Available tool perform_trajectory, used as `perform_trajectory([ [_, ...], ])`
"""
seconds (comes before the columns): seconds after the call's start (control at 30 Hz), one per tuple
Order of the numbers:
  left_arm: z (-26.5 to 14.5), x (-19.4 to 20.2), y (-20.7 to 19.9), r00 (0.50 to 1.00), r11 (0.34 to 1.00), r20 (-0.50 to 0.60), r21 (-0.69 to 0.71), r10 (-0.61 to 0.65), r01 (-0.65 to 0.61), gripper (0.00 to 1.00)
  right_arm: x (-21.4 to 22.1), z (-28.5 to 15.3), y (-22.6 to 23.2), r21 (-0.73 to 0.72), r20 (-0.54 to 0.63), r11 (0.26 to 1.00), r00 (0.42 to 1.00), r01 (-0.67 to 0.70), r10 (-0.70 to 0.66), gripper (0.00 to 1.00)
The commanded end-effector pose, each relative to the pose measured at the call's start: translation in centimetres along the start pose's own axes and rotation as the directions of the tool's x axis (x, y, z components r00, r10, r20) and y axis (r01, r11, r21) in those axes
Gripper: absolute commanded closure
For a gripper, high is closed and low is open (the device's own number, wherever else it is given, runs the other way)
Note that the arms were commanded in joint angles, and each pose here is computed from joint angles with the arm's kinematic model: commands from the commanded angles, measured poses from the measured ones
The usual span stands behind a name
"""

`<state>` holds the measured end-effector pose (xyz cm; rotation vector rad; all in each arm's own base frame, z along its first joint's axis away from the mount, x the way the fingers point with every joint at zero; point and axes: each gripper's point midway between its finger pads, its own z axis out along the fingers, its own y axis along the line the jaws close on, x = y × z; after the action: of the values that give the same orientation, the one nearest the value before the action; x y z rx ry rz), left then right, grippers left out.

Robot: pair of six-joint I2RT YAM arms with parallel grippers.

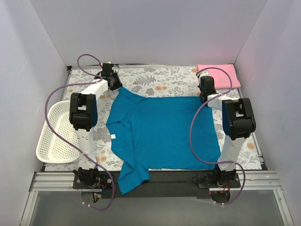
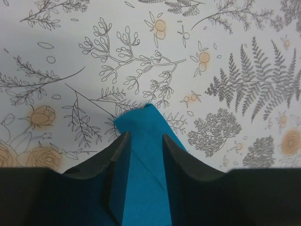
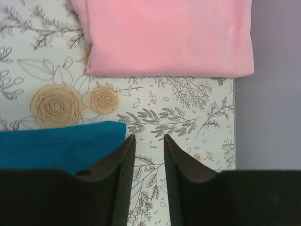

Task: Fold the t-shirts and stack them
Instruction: Flatten the tshirt out

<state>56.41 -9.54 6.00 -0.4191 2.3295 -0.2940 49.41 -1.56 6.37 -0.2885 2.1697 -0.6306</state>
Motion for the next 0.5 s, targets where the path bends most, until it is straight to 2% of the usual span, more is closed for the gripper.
perform_trajectory([
  [0.0,-2.1,-4.2,-2.1,0.995,0.998,0.091,0.056,-0.031,0.026,0.66,-3.7,0.0,-3.1,0.118,0.067,0.989,0.994,-0.091,0.083,0.56],
  [0.13,-4.8,-6.5,-3.6,0.987,0.995,0.157,0.097,-0.036,0.021,0.42,-5.0,-1.3,-4.2,0.127,0.057,0.979,0.986,-0.161,0.155,0.49],
  [0.17,-5.3,-6.5,-3.6,0.986,0.995,0.163,0.096,-0.033,0.017,0.40,-4.5,-2.0,-3.9,0.100,0.017,0.977,0.982,-0.187,0.186,0.49],
  [0.23,-8.0,-7.6,-4.6,0.978,0.994,0.206,0.108,-0.018,-0.004,0.39,-5.5,-3.1,-2.1,-0.039,0.009,0.975,0.976,-0.217,0.218,0.50],
  [0.27,-8.3,-6.7,-4.3,0.981,0.995,0.196,0.095,-0.010,-0.008,0.39,-6.0,-4.8,-1.2,-0.111,0.006,0.965,0.970,-0.240,0.242,0.52],
  [0.3,-10.6,-7.0,-4.8,0.976,0.996,0.218,0.089,-0.011,-0.009,0.39,-5.7,-5.9,1.4,-0.236,-0.003,0.943,0.971,-0.233,0.239,0.53],
  [0.37,-12.1,-5.6,-4.5,0.982,0.998,0.188,0.065,-0.022,0.010,0.39,-6.5,-9.3,3.7,-0.359,0.016,0.899,0.962,-0.250,0.274,0.53],
  [0.4,-12.3,-2.4,-3.4,0.994,1.000,0.108,0.014,-0.010,0.008,0.39,-6.7,-10.9,5.8,-0.466,0.015,0.851,0.960,-0.242,0.281,0.54],
  [0.43,-14.1,-2.1,-3.0,0.993,1.000,0.115,-0.011,-0.015,0.016,0.39,-4.6,-11.9,7.4,-0.509,-0.025,0.827,0.965,-0.238,0.262,0.54],
  [0.47,-14.7,-0.3,-2.3,0.997,0.999,0.080,-0.043,-0.023,0.026,0.41,-5.1,-14.2,8.5,-0.555,-0.027,0.789,0.954,-0.263,0.299,0.54],
])
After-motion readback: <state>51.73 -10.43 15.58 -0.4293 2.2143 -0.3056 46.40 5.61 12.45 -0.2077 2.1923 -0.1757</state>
